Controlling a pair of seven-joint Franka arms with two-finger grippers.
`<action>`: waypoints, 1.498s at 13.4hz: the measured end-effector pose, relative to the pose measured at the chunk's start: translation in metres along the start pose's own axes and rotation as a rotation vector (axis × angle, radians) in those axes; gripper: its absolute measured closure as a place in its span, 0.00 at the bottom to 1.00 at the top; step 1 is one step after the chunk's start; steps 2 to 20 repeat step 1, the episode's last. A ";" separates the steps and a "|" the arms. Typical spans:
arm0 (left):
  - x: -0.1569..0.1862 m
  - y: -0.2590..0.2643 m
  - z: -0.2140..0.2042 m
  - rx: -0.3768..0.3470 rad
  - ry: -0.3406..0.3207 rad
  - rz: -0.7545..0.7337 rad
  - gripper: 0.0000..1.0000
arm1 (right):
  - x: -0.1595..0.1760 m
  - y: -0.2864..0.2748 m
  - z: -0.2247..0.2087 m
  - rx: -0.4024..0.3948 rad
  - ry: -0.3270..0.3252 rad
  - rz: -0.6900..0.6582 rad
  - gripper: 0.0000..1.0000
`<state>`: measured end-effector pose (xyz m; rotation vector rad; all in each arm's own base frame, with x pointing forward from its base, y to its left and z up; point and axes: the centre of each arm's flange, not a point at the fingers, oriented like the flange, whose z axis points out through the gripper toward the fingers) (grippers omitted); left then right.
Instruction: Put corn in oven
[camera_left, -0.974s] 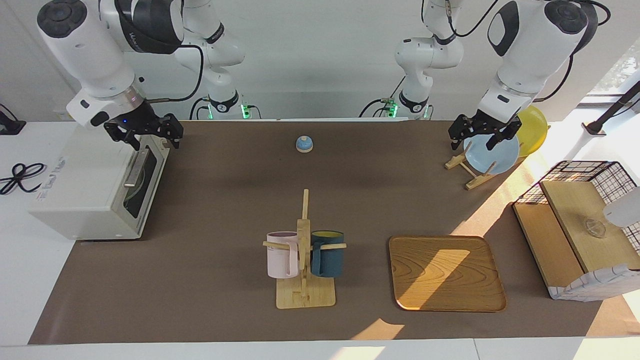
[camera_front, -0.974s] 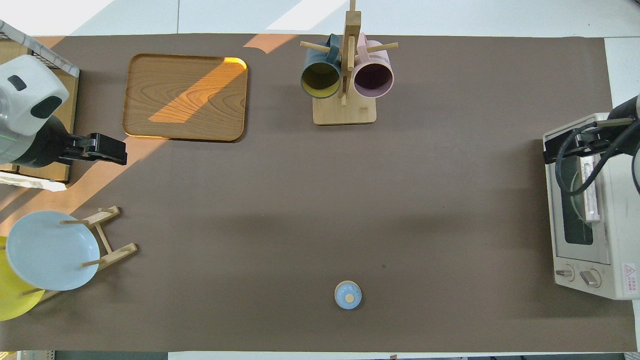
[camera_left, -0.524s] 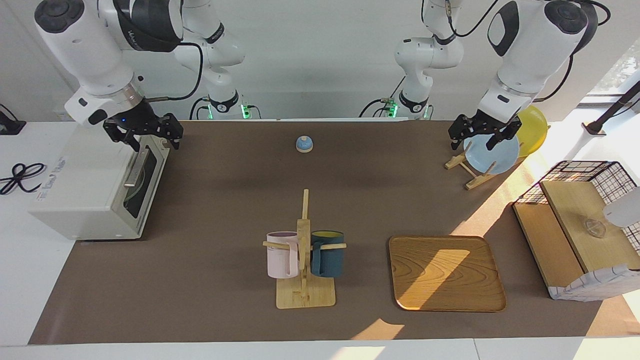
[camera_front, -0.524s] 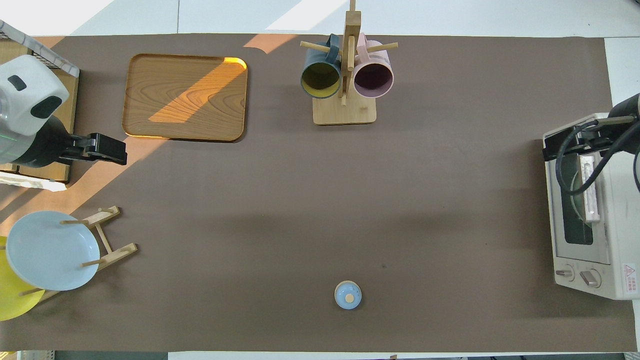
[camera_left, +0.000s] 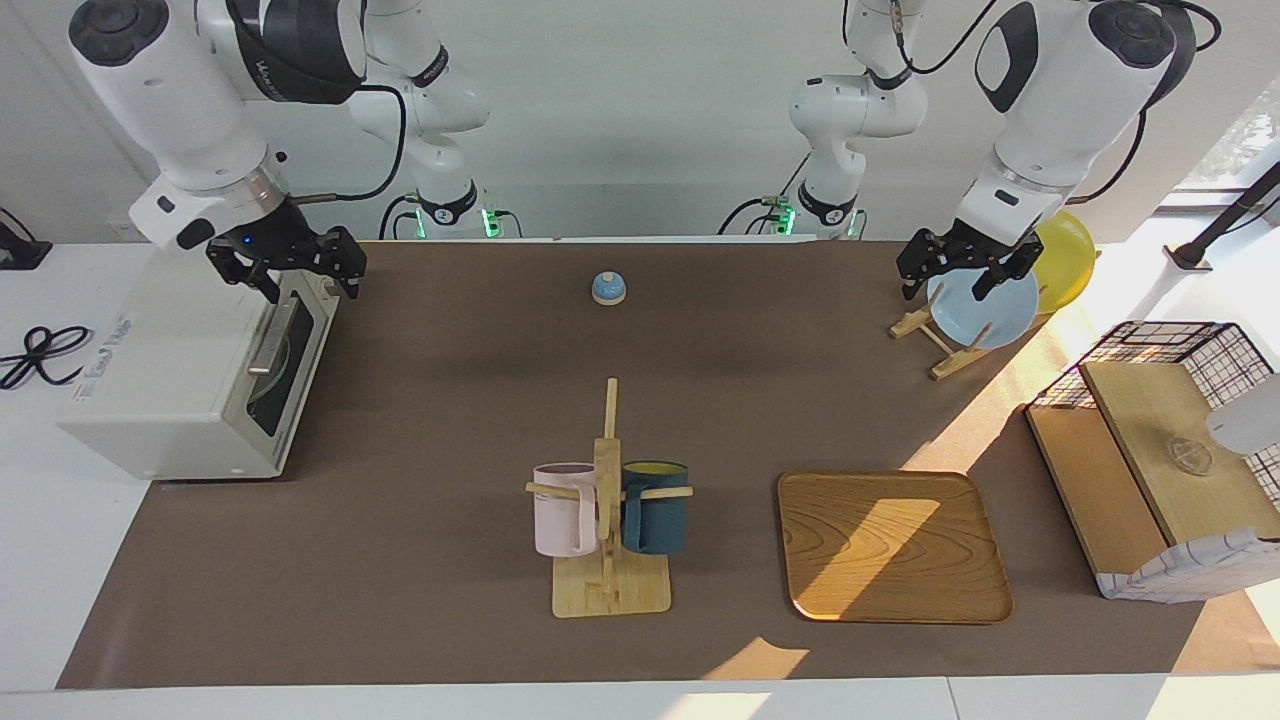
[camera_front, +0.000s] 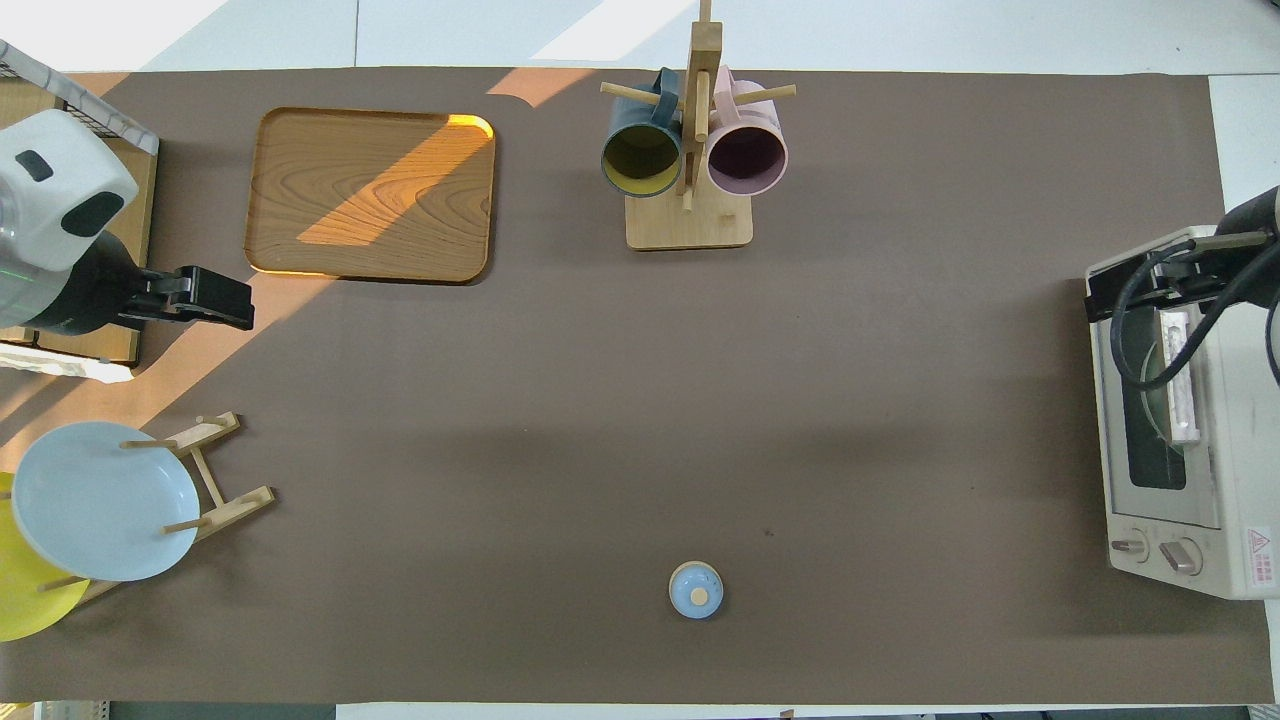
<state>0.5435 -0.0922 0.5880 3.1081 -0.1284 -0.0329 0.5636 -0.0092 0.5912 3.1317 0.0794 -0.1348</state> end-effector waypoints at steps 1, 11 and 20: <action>0.000 0.000 0.000 0.000 0.000 0.000 0.00 | 0.000 -0.001 0.000 0.000 0.000 -0.001 0.00; 0.000 0.000 0.000 0.000 0.000 0.000 0.00 | 0.000 -0.001 0.000 0.000 0.000 -0.001 0.00; 0.000 0.000 0.000 0.000 0.000 0.000 0.00 | 0.000 -0.001 0.000 0.000 0.000 -0.001 0.00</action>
